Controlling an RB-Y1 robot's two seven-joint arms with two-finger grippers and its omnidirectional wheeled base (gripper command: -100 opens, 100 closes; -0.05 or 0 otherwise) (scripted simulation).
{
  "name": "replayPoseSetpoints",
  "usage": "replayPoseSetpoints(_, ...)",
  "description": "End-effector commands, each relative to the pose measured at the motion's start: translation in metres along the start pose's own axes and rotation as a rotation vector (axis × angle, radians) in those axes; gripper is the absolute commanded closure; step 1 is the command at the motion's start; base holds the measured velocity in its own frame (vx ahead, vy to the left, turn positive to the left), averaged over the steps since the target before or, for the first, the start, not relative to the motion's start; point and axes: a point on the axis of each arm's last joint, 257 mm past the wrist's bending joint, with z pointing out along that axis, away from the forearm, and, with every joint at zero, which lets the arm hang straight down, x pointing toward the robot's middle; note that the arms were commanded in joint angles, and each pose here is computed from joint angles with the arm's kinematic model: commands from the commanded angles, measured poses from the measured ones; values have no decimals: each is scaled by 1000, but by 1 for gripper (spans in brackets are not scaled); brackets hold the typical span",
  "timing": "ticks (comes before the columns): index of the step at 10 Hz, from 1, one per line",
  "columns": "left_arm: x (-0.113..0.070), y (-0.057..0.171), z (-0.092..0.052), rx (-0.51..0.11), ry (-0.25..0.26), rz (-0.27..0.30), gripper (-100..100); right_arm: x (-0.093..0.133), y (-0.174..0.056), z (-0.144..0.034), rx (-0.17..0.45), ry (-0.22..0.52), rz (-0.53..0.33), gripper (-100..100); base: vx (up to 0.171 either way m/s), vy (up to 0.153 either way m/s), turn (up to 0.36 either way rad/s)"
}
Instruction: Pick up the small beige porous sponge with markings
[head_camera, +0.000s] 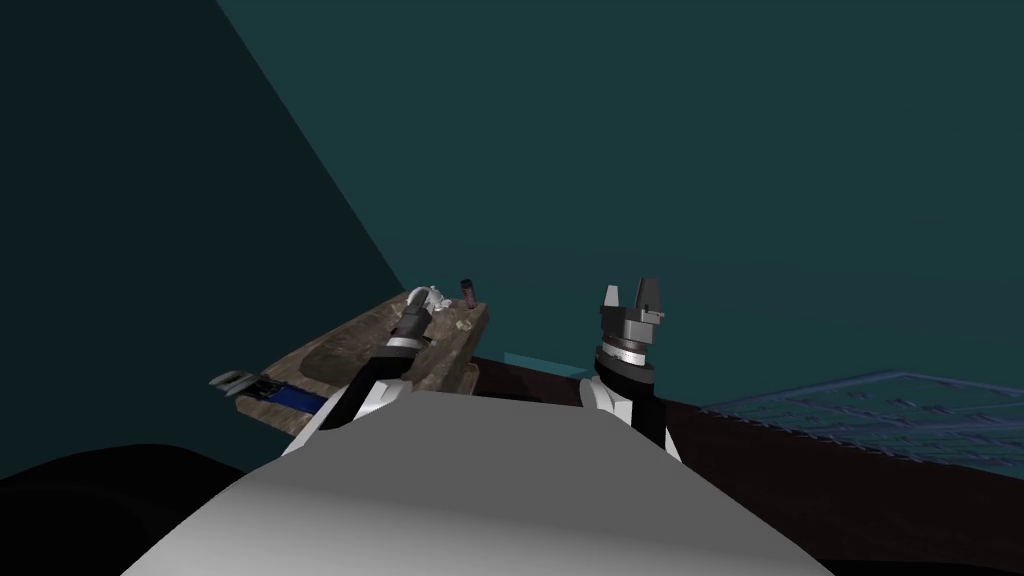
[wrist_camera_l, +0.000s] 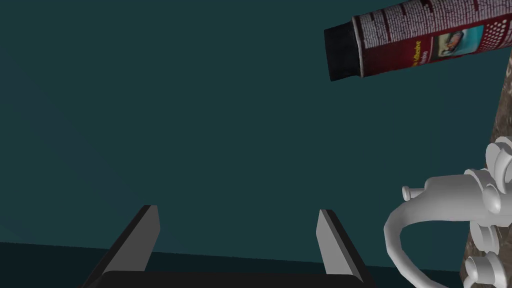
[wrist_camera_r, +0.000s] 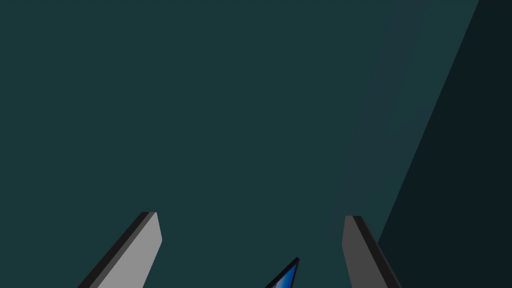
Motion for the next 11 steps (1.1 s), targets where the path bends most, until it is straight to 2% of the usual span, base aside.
replayPoseSetpoints(1, -6, 13, -3, -53, 7, 14, -100, 0, 0, 0, 0, 0, 0, 0, 21, 4, 28)
replayPoseSetpoints(2, -6, 15, -3, -64, 8, 14, -100, 0, 0, 0, 0, 0, 0, 0, 19, 0, 28)
replayPoseSetpoints(3, -11, 25, -6, -108, 13, 26, -100, 0, 0, 0, 0, 0, 0, 0, 26, -6, 41)
replayPoseSetpoints(4, -11, 27, -6, -114, 13, 26, -100, 0, 0, 0, 0, 0, 0, 0, 23, -5, 18)
replayPoseSetpoints(5, -17, 37, -9, -159, 18, 38, -100, 0, 0, 0, 0, 0, 0, 0, 27, -7, 31)
replayPoseSetpoints(6, -17, 38, -10, -166, 19, 38, -100, 0, 0, 0, 0, 0, 0, 0, 23, -5, 17)
replayPoseSetpoints(7, -22, 48, -14, -211, 23, 49, -100, 0, 0, 0, 0, 0, 0, 0, 29, -11, 24)
replayPoseSetpoints(8, -22, 50, -14, -219, 24, 49, -100, 0, 0, 0, 0, 0, 0, 0, 26, -10, 22)
replayPoseSetpoints(9, -28, 59, -19, -263, 27, 60, -100, 0, 0, 0, 0, 0, 0, 0, 31, -12, 29)
replayPoseSetpoints(10, -28, 61, -19, -272, 28, 60, -100, 0, 0, 0, 0, 0, 0, 0, 29, -10, 17)
replayPoseSetpoints(11, -34, 69, -24, -313, 31, 69, -100, 0, 0, 0, 0, 0, 0, 0, 37, -16, 23)
